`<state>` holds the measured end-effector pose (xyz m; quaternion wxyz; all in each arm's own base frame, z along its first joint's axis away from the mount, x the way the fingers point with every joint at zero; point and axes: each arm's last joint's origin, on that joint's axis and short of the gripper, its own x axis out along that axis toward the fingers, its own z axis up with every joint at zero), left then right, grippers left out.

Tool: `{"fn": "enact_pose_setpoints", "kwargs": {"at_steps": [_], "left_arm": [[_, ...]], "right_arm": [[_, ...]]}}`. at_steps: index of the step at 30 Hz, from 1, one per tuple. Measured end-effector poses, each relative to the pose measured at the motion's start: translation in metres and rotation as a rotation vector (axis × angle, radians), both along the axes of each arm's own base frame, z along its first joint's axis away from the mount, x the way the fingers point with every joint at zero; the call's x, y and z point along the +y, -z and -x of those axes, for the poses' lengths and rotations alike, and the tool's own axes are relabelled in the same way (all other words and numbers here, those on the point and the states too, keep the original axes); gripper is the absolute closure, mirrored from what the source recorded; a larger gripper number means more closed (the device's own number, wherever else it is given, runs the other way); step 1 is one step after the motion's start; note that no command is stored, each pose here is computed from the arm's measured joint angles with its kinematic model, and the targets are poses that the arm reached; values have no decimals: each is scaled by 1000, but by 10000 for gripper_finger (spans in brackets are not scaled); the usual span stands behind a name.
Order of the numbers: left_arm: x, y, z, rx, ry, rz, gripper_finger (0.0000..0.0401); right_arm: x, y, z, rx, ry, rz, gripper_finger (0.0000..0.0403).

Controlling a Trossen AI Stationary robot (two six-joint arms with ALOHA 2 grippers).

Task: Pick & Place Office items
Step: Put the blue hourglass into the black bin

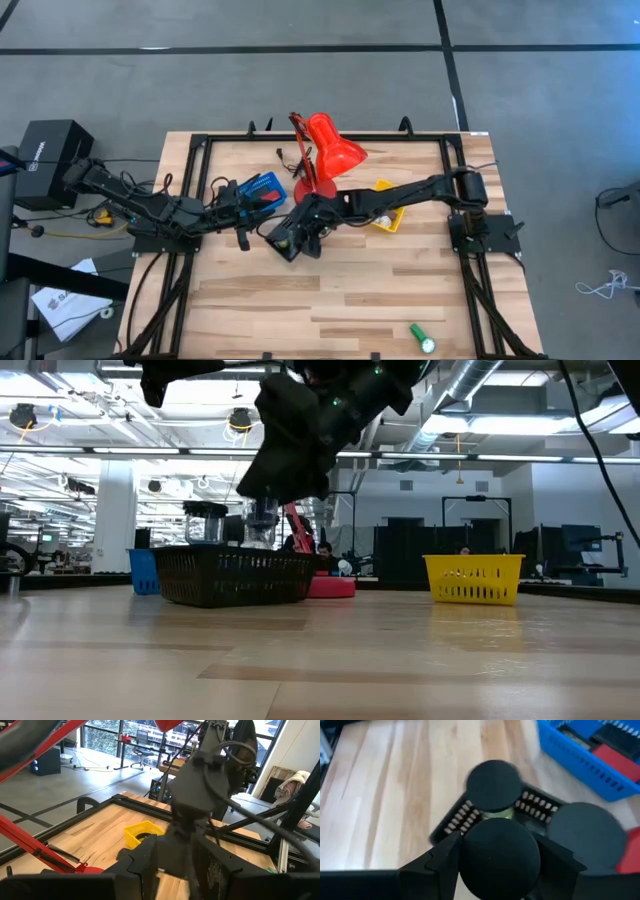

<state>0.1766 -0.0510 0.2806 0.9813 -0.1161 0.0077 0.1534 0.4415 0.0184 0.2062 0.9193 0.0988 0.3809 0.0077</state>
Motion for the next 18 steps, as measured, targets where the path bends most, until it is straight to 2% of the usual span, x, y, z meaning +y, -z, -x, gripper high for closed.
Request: {"fn": "enact_pose_setpoints", "kwargs": {"at_steps": [4,18], "left_arm": [[0,0,0,0,0,0,288],[0,0,0,1,0,0,288]], "right_arm": [[-4,-3,-2,-32,9,-4,201],[-2,14,-6,11,-2,-17,205]]}}
